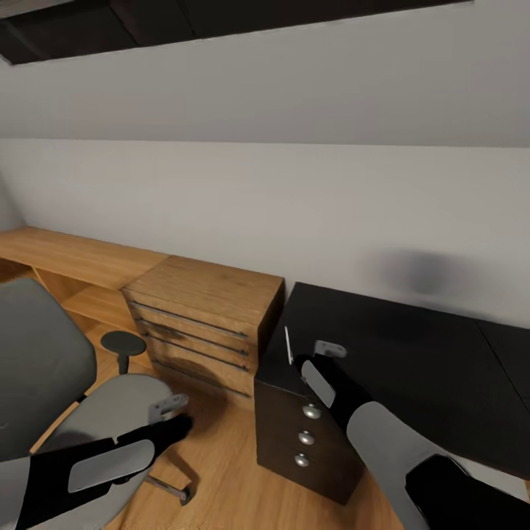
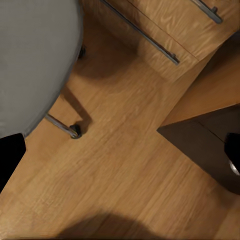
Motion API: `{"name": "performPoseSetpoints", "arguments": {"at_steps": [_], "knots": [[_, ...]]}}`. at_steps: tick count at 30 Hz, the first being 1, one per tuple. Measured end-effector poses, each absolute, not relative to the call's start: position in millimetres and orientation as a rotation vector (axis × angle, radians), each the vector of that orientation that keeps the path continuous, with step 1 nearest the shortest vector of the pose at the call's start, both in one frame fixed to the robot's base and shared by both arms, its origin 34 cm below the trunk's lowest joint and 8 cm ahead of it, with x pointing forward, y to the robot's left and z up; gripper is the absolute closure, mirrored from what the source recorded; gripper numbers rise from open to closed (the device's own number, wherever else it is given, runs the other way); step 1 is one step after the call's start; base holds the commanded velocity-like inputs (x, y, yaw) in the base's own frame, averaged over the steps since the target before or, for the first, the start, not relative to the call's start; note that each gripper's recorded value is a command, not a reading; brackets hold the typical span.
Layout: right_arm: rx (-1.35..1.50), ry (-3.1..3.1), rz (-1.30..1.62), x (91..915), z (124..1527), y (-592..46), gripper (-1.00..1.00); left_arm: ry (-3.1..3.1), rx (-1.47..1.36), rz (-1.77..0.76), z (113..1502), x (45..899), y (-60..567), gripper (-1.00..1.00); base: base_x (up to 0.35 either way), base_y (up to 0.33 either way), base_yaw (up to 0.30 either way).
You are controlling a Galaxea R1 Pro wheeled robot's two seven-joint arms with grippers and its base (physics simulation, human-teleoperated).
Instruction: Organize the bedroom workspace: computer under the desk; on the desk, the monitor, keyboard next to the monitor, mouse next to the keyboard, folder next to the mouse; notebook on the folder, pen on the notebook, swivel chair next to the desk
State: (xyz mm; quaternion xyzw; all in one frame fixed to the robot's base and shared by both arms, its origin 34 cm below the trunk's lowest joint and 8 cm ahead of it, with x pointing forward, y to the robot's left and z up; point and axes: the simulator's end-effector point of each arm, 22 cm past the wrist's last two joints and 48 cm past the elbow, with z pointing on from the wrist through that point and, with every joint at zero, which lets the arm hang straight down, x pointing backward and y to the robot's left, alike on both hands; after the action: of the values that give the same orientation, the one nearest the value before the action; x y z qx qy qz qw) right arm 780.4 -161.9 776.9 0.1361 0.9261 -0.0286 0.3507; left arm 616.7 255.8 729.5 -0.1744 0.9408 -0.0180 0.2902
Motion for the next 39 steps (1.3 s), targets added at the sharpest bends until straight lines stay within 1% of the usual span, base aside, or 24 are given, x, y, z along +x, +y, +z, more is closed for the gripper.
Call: {"name": "performPoseSetpoints", "arguments": {"at_steps": [8,12,17,18,24,26,30,39], "knots": [[0.299,2.399,-0.093,780,774,-157,-1.00,2.522,-0.459,-0.044,725,614,254,-1.00,0.000,0.000,0.241],[0.293,2.401,-0.097,780,773,-157,-1.00,2.525,-0.459,-0.042,724,613,254,-1.00,0.000,0.000,0.113],[0.236,2.393,-0.122,780,774,-154,-1.00,2.527,-0.456,-0.045,723,612,252,-1.00,0.000,0.000,0.025],[0.187,2.379,-0.151,781,776,-154,-1.00,2.531,-0.451,-0.060,723,612,243,-1.00,0.000,0.000,0.006],[0.114,2.346,-0.205,786,781,-157,-1.00,2.537,-0.437,-0.091,723,611,226,-1.00,0.000,0.000,0.002],[0.120,2.346,-0.217,786,777,-168,-1.00,2.534,-0.437,-0.111,726,612,217,-1.00,0.000,0.000,0.000],[0.122,2.353,-0.201,784,772,-166,-1.00,2.540,-0.422,-0.137,727,609,206,-1.00,0.000,0.000,0.000],[0.116,2.340,-0.229,783,772,-168,-1.00,2.542,-0.418,-0.130,724,609,205,-1.00,0.000,0.000,0.000]]}}
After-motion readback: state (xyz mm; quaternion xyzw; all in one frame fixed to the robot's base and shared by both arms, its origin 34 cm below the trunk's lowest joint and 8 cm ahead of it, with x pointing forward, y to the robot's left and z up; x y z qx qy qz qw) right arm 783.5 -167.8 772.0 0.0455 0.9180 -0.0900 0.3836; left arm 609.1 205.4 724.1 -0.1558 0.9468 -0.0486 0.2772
